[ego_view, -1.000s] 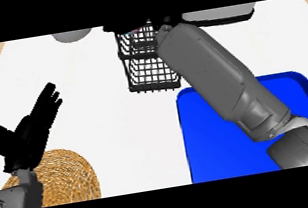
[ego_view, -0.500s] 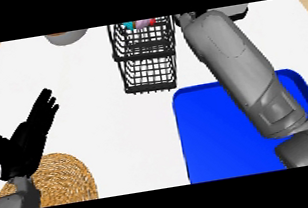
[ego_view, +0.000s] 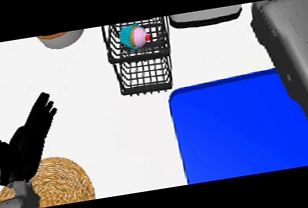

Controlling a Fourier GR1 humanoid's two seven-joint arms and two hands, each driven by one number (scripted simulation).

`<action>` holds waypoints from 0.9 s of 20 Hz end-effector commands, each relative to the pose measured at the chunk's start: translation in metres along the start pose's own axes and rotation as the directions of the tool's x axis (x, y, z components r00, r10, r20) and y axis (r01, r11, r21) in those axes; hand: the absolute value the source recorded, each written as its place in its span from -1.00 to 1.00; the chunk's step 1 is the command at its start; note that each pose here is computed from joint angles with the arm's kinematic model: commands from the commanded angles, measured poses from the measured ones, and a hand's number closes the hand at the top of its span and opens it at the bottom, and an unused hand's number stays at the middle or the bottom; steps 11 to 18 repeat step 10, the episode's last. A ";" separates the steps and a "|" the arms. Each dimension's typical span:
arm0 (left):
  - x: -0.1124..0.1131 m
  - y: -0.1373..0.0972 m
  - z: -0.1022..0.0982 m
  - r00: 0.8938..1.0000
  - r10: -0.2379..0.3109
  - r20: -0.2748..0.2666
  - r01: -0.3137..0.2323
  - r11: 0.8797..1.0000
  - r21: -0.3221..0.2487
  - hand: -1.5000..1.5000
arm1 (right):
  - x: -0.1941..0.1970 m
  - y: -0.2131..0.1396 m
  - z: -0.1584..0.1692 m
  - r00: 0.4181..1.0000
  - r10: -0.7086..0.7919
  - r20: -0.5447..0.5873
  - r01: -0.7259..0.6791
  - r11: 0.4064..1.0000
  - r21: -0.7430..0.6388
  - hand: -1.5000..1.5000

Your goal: Pick the cupcake from the tray and place it in the tiered basket

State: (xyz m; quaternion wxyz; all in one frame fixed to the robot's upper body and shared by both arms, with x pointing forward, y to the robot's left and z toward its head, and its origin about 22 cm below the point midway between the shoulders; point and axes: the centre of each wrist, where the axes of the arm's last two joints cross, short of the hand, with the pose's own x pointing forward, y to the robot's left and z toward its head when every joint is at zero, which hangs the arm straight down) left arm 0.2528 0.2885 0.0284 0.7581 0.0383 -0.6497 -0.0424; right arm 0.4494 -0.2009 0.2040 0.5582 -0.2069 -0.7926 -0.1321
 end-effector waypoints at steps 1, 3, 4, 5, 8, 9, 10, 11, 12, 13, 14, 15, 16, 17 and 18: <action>-0.012 0.004 0.000 1.000 0.005 -0.010 -0.005 1.000 0.010 0.00 | 0.001 -0.059 -0.014 1.000 -0.010 0.020 0.011 0.999 -0.031 -1.00; 0.006 0.000 0.001 1.000 0.004 -0.017 -0.004 1.000 0.003 0.00 | -0.008 -0.090 -0.013 1.000 0.007 0.018 -0.007 1.000 -0.027 -1.00; 0.014 0.012 -0.003 1.000 0.022 -0.009 -0.022 1.000 0.018 0.00 | -0.001 -0.102 -0.015 1.000 0.007 0.016 -0.006 1.000 -0.021 -1.00; 0.012 0.013 -0.010 1.000 0.002 0.006 -0.002 1.000 0.006 0.00 | 0.006 -0.112 -0.025 1.000 0.007 0.026 -0.006 0.999 -0.043 -1.00; 0.004 0.011 -0.001 1.000 0.000 0.017 0.000 1.000 0.002 0.00 | 0.022 -0.157 -0.042 0.999 0.029 0.026 -0.028 0.998 -0.052 -1.00; 0.016 -0.016 -0.004 1.000 0.019 0.000 -0.019 1.000 -0.009 0.00 | -0.011 -0.158 -0.025 0.998 0.059 0.039 -0.057 0.998 -0.038 -1.00; 0.004 0.009 0.001 1.000 0.001 0.010 -0.001 1.000 0.009 0.00 | 0.015 -0.163 -0.030 0.998 0.043 0.046 -0.042 0.999 -0.017 -1.00; 0.004 0.009 0.001 1.000 0.001 0.010 -0.001 1.000 0.009 0.00 | 0.015 -0.163 -0.030 0.998 0.043 0.046 -0.042 0.999 -0.017 -1.00; 0.004 0.009 0.001 1.000 0.001 0.010 -0.001 1.000 0.009 0.00 | 0.015 -0.163 -0.030 0.998 0.043 0.046 -0.042 0.999 -0.017 -1.00; 0.004 0.009 0.001 1.000 0.001 0.010 -0.001 1.000 0.009 0.00 | 0.015 -0.163 -0.030 0.998 0.043 0.046 -0.042 0.999 -0.017 -1.00; 0.004 0.009 0.001 1.000 0.001 0.010 -0.001 1.000 0.009 0.00 | 0.015 -0.163 -0.030 0.998 0.043 0.046 -0.042 0.999 -0.017 -1.00; 0.004 0.009 0.001 1.000 0.001 0.010 -0.001 1.000 0.009 0.00 | 0.015 -0.163 -0.030 0.998 0.043 0.046 -0.042 0.999 -0.017 -1.00; 0.004 0.009 0.001 1.000 0.001 0.010 -0.001 1.000 0.009 0.00 | 0.015 -0.163 -0.030 0.998 0.043 0.046 -0.042 0.999 -0.017 -1.00; 0.004 0.009 0.001 1.000 0.001 0.010 -0.001 1.000 0.009 0.00 | 0.015 -0.163 -0.030 0.998 0.043 0.046 -0.042 0.999 -0.017 -1.00; 0.004 0.009 0.001 1.000 0.001 0.010 -0.001 1.000 0.009 0.00 | 0.015 -0.163 -0.030 0.998 0.043 0.046 -0.042 0.999 -0.017 -1.00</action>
